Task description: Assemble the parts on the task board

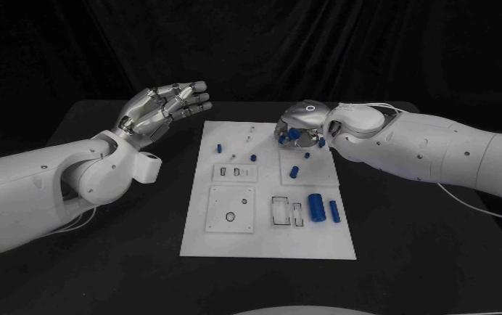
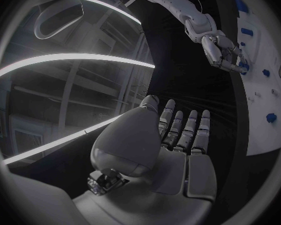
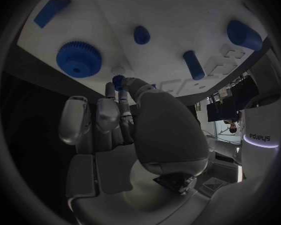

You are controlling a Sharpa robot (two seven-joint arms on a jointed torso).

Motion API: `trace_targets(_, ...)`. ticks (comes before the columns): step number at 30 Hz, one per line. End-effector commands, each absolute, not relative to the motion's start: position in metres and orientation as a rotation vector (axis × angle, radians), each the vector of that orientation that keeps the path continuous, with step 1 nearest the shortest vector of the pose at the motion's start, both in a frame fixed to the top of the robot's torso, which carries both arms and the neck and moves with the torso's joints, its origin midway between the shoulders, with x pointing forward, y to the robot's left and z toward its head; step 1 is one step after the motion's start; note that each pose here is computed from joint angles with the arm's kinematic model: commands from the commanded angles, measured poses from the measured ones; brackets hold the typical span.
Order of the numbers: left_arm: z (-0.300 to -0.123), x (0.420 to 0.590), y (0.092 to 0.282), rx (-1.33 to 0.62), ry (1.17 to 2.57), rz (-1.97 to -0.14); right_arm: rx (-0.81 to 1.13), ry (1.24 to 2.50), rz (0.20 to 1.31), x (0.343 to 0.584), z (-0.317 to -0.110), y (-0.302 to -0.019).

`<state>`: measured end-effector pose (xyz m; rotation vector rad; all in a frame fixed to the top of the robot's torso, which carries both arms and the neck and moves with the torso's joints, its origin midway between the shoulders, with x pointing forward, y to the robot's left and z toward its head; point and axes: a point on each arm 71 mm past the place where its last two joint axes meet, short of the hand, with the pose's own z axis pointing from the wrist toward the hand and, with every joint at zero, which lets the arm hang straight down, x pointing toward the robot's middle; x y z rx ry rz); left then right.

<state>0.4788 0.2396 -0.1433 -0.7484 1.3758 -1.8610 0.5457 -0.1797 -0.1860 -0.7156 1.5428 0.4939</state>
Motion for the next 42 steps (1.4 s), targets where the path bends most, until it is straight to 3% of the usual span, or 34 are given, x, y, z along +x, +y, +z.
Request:
trace_targets(1,-0.141,0.479,0.238,-0.742,1.369,-1.870,-0.708,1.495,0.509,0.547,-0.174,-0.173)
trace_targets(7,-0.142,0.480,0.239,-0.725,1.378,-1.856,-0.729,1.477,0.516,0.552,-0.164,-0.158)
trace_targets(20,-0.142,0.481,0.235,-0.715,1.387,-1.855,-0.728,1.502,0.478,0.575,-0.161,-0.129)
trace_targets(42,-0.142,0.483,0.234,-0.713,1.383,-1.848,-0.699,1.496,0.461,0.586,-0.160,-0.117)
